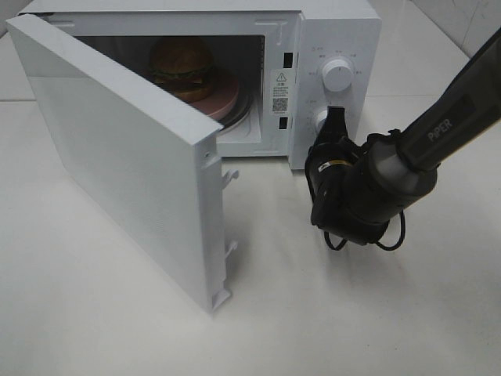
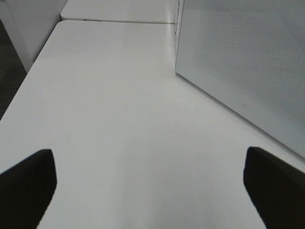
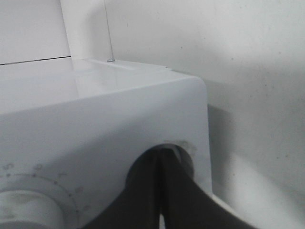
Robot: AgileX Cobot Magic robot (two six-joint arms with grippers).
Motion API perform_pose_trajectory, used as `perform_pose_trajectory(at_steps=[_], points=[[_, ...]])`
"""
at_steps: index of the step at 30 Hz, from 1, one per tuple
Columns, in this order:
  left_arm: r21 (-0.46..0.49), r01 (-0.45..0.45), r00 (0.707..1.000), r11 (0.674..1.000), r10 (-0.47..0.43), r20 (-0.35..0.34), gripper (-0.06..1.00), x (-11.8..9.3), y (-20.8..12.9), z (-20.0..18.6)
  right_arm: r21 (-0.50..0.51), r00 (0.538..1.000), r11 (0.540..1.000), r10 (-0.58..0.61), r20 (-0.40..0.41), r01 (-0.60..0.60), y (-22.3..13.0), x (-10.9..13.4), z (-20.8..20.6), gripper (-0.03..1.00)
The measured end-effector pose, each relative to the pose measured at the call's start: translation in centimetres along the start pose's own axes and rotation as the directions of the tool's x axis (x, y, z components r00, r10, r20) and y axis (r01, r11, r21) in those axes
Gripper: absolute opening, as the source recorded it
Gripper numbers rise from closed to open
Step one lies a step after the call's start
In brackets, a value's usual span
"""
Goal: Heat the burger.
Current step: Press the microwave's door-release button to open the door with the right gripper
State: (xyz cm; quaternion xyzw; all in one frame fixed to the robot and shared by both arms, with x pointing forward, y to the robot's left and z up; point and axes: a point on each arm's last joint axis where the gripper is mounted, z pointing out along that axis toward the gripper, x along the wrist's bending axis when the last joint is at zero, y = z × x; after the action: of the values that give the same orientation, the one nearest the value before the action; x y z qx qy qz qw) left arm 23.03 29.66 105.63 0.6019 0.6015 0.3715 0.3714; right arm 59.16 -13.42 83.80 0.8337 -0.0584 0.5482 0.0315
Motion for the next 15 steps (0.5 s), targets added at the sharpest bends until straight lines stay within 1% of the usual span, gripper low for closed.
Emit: perform_pose_trajectory(at_steps=[2,12,15], points=[[0.0,0.0,1.0,1.0,0.0,0.0,0.99,0.0,0.0,0.0,0.012,1.0,1.0,0.006,0.019,-0.007,-0.08,0.21,-0.1,0.01],[0.0,0.0,1.0,1.0,0.0,0.0,0.99,0.0,0.0,0.0,0.049,0.999,0.998,-0.028,0.032,0.026,0.4,0.59,-0.7,0.01],[0.0,0.0,1.0,1.0,0.0,0.0,0.99,0.0,0.0,0.0,0.062,0.998,0.997,-0.055,0.039,0.052,0.56,0.76,-1.02,0.01]])
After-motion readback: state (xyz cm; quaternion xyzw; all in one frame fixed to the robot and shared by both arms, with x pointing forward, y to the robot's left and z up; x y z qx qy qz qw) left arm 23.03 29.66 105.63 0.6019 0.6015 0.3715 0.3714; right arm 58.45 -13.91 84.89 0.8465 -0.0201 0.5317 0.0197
